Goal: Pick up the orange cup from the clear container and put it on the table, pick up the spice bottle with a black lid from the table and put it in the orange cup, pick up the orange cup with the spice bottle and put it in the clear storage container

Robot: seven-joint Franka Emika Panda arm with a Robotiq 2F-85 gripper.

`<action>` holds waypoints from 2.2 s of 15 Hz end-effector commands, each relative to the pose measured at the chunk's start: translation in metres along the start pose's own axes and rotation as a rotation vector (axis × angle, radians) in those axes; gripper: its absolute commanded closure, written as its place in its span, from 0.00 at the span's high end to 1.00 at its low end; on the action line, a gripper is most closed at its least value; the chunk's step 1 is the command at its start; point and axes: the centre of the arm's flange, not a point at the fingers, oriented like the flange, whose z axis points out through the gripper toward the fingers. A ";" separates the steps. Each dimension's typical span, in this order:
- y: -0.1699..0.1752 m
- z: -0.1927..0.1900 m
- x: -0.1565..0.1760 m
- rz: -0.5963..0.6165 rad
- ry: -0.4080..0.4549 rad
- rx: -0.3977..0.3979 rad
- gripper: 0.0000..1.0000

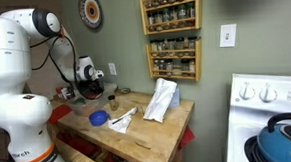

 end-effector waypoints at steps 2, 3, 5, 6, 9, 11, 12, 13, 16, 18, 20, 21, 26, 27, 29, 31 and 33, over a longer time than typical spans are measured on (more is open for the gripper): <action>0.000 0.001 0.003 -0.005 -0.001 -0.010 0.12; 0.001 -0.005 0.005 -0.005 0.001 -0.008 0.03; 0.007 -0.023 0.012 -0.009 0.008 -0.007 0.00; 0.010 -0.035 0.016 -0.006 0.014 -0.006 0.00; 0.020 -0.074 0.024 -0.018 0.017 0.001 0.01; 0.029 -0.104 0.027 -0.023 -0.005 0.004 0.01; 0.035 -0.118 0.028 -0.021 -0.005 -0.003 0.01; 0.042 -0.132 0.030 -0.009 -0.005 -0.014 0.01; 0.081 -0.172 0.035 0.066 0.022 -0.052 0.01; 0.071 -0.161 0.044 0.064 0.035 -0.044 0.04; 0.093 -0.179 0.045 0.102 0.047 -0.058 0.04; 0.096 -0.181 0.045 0.107 0.049 -0.060 0.04; 0.129 -0.158 0.045 0.176 0.044 -0.113 0.01; 0.140 -0.149 0.042 0.196 0.040 -0.131 0.01; 0.165 -0.127 0.036 0.224 0.021 -0.152 0.01; 0.183 -0.102 0.028 0.251 0.012 -0.176 0.01; 0.203 -0.079 0.021 0.303 0.020 -0.210 0.01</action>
